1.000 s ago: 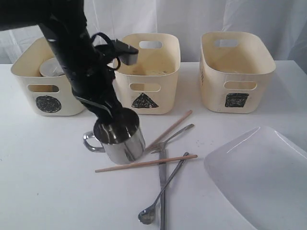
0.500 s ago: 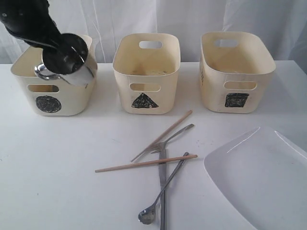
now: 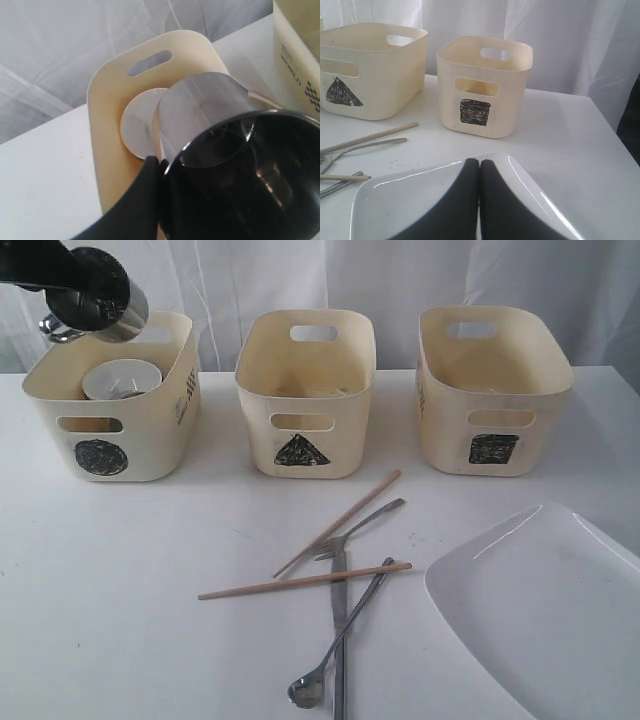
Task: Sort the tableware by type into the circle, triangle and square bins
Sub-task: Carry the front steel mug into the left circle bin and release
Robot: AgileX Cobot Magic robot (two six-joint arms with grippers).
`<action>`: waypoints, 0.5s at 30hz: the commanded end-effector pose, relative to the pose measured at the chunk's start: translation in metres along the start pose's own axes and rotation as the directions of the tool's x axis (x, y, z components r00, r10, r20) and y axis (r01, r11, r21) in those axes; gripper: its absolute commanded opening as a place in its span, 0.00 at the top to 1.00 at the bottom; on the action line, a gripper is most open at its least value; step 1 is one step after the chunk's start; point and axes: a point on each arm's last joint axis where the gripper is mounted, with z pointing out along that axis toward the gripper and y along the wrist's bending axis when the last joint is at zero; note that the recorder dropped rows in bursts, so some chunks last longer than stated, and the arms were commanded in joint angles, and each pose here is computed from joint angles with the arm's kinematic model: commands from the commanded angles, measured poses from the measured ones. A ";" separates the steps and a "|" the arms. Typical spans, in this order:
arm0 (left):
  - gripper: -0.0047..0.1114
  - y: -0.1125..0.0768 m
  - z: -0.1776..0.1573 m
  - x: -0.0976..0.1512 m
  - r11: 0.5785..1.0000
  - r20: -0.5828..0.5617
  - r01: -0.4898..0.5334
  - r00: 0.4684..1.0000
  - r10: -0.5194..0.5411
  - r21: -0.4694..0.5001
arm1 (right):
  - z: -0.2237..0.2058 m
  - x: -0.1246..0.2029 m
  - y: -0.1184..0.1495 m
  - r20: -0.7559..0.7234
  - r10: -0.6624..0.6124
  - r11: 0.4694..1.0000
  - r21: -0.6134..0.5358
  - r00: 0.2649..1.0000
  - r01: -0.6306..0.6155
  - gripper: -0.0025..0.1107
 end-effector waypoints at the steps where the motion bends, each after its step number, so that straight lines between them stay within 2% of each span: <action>1: 0.96 -0.001 0.018 -0.004 1.000 0.071 0.011 0.997 -0.010 -0.012 | 0.000 0.000 0.000 0.002 0.003 1.000 -0.001 1.000 -0.003 0.98; 6: 0.96 -0.002 0.047 0.005 1.000 0.055 0.022 0.998 -0.022 -0.010 | 0.000 0.000 0.000 0.002 0.003 1.000 -0.001 1.000 -0.003 0.98; 10: 0.96 0.009 0.071 0.014 0.998 0.013 0.063 0.998 -0.063 -0.024 | 0.000 0.000 0.000 0.002 0.003 1.000 -0.001 1.000 -0.003 0.98; 15: 0.96 0.014 0.091 0.011 0.998 0.007 0.034 0.999 -0.033 -0.047 | 0.000 0.000 0.000 0.002 0.003 1.000 -0.001 1.000 -0.003 0.98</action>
